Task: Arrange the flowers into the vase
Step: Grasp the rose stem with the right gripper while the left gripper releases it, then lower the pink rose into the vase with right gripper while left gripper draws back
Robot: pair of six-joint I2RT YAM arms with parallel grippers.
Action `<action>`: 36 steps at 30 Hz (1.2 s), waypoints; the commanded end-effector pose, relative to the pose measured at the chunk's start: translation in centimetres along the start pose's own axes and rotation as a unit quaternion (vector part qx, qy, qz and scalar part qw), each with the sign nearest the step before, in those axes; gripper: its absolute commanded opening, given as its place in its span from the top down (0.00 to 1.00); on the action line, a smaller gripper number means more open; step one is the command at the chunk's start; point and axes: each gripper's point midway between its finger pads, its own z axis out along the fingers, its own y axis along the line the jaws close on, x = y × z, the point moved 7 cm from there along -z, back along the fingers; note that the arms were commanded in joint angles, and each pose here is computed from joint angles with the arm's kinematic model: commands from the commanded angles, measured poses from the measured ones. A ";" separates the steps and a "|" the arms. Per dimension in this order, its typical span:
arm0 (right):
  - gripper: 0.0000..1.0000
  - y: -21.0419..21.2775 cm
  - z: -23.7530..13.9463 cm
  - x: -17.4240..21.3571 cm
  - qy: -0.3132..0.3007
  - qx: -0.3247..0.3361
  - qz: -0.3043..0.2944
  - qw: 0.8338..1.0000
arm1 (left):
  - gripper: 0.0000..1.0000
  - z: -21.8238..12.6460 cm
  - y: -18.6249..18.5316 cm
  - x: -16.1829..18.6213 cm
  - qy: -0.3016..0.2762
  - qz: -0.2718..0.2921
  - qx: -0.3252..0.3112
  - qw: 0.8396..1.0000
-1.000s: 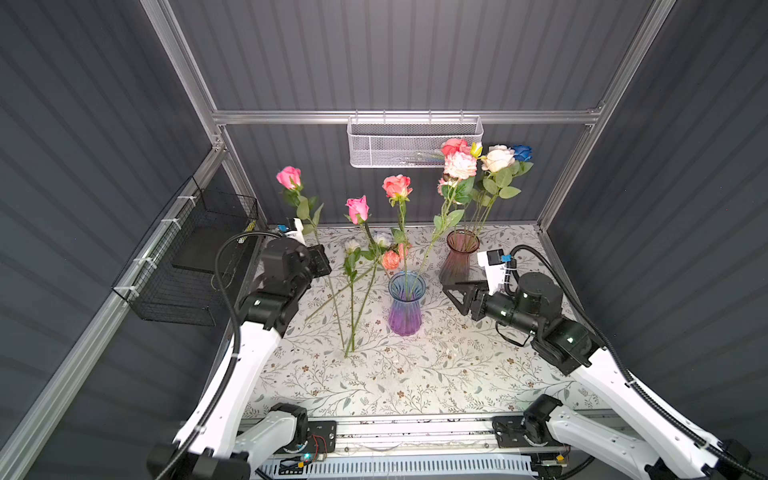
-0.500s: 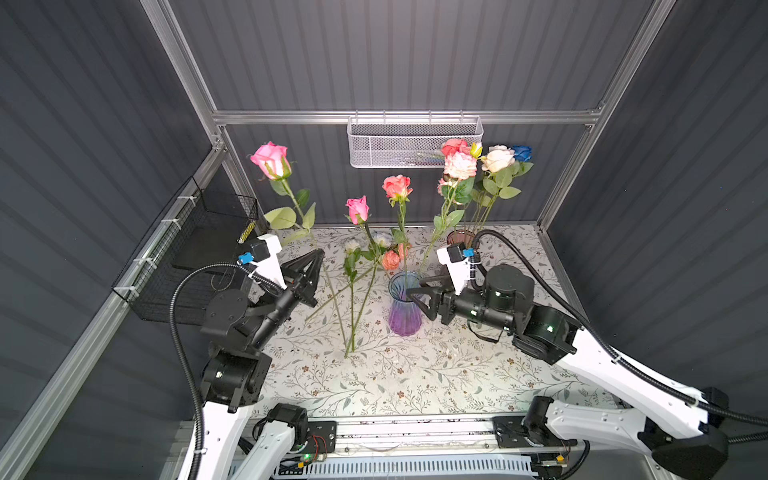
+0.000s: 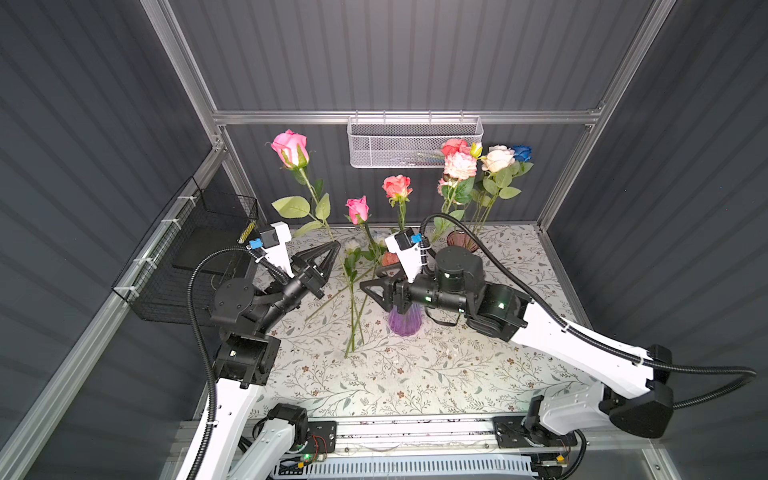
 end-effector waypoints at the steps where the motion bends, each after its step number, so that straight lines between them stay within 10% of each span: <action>1: 0.36 0.8 1.5 -0.3 0.022 -0.034 0.000 0.999 | 1.00 -0.2 -0.3 0.1 -0.001 0.001 0.016 1.000; 18: 0.92 0.4 5.0 1.1 0.051 -0.029 -0.004 0.998 | 0.98 -0.3 0.1 1.0 0.006 -0.015 0.014 1.000; 20: 0.95 0.5 4.9 1.2 0.048 -0.023 -0.011 0.999 | 0.88 -0.4 0.1 0.8 0.004 -0.011 0.006 1.000; 23: 0.95 0.5 4.6 1.0 0.041 -0.017 -0.018 0.999 | 0.25 -0.7 -0.2 0.4 -0.002 0.000 -0.001 1.000; 25: 0.95 0.5 4.3 0.9 0.037 -0.010 -0.021 0.999 | 0.01 -1.2 -0.7 -0.1 -0.004 0.023 -0.008 1.000; 36: 0.94 0.8 -0.3 -3.1 -0.036 0.055 -0.093 0.993 | 0.01 -7.0 -2.4 -3.3 -0.086 0.104 -0.164 0.977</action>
